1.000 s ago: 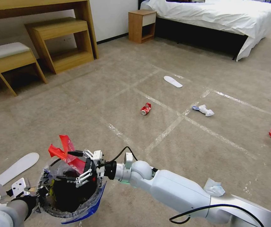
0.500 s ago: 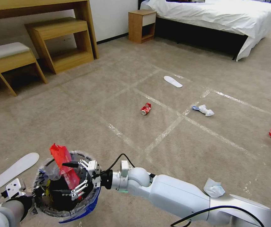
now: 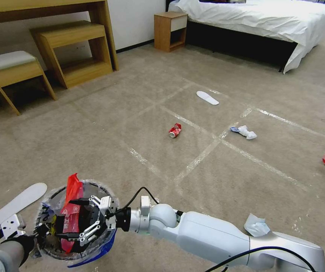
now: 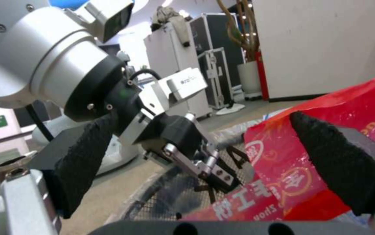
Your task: Pick up the trash bin and place the garbage on the floor into it.
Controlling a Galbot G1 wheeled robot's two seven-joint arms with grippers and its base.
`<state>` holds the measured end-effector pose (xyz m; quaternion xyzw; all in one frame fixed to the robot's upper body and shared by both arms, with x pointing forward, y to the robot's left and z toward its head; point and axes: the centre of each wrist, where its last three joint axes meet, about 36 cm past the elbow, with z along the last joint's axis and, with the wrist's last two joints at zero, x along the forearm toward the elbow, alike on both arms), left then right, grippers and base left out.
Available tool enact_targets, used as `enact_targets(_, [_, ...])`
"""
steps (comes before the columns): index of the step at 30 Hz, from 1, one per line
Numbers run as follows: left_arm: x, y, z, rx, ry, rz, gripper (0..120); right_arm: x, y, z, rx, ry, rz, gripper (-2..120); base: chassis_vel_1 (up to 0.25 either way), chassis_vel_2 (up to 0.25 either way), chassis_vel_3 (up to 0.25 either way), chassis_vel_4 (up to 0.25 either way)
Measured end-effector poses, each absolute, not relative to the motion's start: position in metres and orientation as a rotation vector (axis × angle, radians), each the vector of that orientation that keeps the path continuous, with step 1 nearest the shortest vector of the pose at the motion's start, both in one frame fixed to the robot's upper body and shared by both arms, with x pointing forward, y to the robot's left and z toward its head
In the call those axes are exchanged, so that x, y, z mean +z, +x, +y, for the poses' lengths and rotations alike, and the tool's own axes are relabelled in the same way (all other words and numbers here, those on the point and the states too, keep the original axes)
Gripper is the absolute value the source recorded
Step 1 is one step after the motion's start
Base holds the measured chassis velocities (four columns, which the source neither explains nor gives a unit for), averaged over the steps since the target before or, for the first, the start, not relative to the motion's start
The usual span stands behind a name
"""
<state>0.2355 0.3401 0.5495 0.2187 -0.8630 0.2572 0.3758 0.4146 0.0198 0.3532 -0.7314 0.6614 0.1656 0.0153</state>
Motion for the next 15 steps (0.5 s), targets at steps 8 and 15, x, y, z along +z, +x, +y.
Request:
enact_targets(8, [0.551, 0.236, 0.341, 0.652, 0.561, -2.214, 0, 0.358, 0.411, 0.019, 0.561, -2.29, 2.078, 100, 0.0, 0.0, 0.0, 0.0])
enact_targets(15, [0.551, 0.237, 0.341, 0.652, 0.561, -2.214, 0, 0.367, 0.403, 0.014, 0.651, -2.303, 2.093, 100, 0.0, 0.0, 0.0, 0.0])
